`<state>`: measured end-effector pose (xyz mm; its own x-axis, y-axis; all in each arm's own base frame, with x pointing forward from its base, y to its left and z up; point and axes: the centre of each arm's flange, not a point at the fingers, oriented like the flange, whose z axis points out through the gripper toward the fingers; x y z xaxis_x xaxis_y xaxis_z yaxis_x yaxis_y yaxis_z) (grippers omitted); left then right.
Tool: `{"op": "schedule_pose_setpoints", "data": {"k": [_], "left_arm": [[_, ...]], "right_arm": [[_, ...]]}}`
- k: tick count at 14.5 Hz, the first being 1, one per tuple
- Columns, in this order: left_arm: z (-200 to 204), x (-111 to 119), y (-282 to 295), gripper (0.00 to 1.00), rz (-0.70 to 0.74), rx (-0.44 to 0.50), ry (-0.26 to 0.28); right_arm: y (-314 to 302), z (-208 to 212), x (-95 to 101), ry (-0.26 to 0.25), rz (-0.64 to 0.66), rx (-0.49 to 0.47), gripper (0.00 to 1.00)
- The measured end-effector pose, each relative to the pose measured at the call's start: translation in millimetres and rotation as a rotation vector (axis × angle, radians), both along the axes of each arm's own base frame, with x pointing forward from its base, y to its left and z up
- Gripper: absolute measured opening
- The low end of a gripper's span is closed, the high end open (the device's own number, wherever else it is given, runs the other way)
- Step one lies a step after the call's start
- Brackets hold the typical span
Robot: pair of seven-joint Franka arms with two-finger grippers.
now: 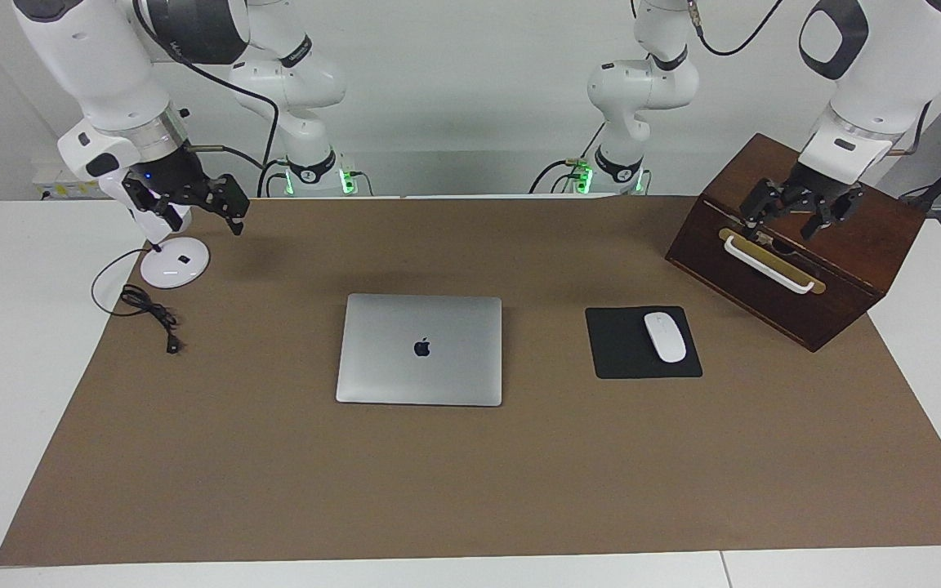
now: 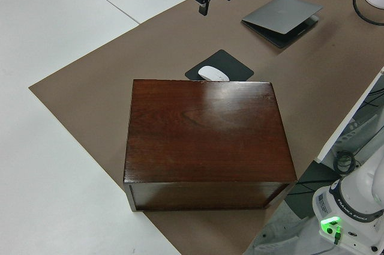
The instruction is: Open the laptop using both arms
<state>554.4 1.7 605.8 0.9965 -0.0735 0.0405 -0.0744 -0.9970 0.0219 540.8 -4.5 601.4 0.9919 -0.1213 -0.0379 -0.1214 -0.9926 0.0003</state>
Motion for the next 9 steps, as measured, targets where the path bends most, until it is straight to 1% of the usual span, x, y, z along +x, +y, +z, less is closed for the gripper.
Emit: {"op": "schedule_pose_setpoints", "data": {"k": [6,8,9], "left_arm": [[0,0,0,1.0,0.0,0.0,0.0],[0,0,0,1.0,0.0,0.0,0.0],[0,0,-1,1.0,-0.001,0.0,-0.001]], "right_arm": [[-11,1,-0.6,-0.003,-0.019,0.0,1.0],[-22,6,-2.2,-0.016,0.014,0.002,1.0],[-29,10,-2.2,-0.036,0.042,0.002,1.0]]}}
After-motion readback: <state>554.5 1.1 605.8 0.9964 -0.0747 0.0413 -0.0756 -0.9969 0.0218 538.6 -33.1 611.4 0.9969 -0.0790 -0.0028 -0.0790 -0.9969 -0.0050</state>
